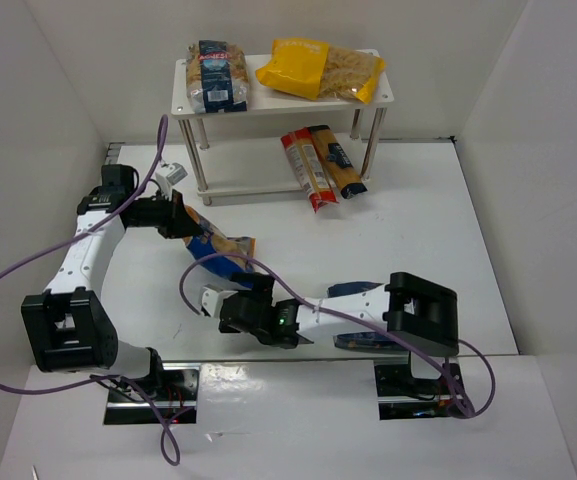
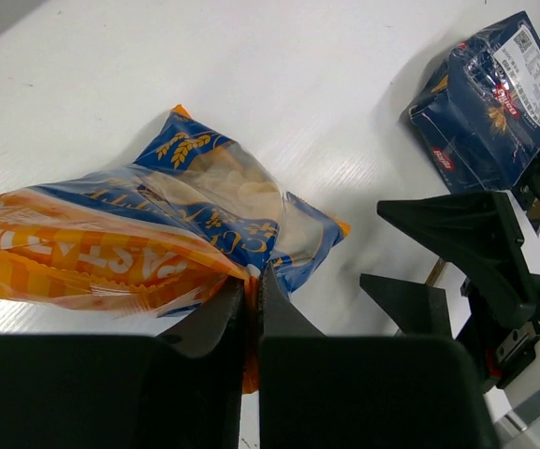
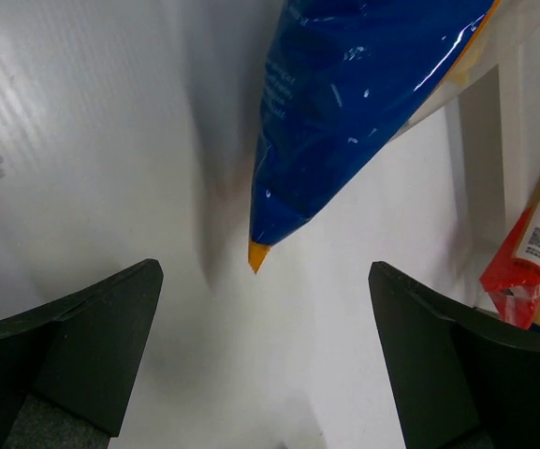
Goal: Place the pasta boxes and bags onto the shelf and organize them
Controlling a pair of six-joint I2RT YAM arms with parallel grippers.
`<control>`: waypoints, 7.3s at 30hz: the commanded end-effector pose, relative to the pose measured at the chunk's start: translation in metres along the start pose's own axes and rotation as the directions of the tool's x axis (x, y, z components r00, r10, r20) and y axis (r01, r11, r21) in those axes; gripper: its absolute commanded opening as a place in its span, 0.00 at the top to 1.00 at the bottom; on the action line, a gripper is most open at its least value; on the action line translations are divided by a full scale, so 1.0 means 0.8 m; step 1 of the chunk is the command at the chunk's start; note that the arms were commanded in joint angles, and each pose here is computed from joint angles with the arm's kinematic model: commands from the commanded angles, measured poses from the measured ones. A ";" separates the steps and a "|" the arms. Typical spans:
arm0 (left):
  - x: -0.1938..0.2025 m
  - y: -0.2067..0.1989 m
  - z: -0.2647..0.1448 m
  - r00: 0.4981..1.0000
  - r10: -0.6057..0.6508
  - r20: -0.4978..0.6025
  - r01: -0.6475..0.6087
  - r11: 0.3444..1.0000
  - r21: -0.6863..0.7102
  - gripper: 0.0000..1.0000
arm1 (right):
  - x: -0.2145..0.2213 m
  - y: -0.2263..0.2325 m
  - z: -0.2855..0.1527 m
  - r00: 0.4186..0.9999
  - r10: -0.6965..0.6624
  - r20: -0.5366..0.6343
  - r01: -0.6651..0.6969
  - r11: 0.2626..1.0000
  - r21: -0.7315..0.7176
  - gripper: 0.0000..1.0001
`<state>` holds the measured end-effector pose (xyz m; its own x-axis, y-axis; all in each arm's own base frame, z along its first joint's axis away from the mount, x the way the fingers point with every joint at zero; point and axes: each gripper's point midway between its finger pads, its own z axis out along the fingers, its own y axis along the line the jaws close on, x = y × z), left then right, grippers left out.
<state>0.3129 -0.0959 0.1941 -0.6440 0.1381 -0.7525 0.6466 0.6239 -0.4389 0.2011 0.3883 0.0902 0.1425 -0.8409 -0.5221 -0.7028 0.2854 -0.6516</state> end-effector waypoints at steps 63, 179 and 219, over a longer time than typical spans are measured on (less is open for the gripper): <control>-0.002 -0.028 -0.008 0.935 0.353 0.039 -0.354 0.935 0.021 0.00 | -0.031 -0.181 -0.048 0.891 0.388 0.235 -0.259 0.860 -0.440 1.00; 0.023 -0.134 0.136 0.938 0.328 0.111 -0.335 0.779 0.530 1.00 | 0.029 -0.312 -0.086 0.774 0.582 0.250 -0.495 0.802 -0.333 0.11; -0.131 -0.046 0.111 0.877 -0.020 0.481 0.058 0.996 -0.064 1.00 | 0.360 -0.375 -0.259 0.567 0.793 0.222 -0.805 0.476 0.355 0.01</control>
<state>0.3657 -0.1973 0.1746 -0.5787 -0.1339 -0.8044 0.5191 0.7003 -0.4900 0.3074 -0.0361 0.2438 -0.3513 -0.1511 -0.9240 -0.1857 0.9785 -0.0894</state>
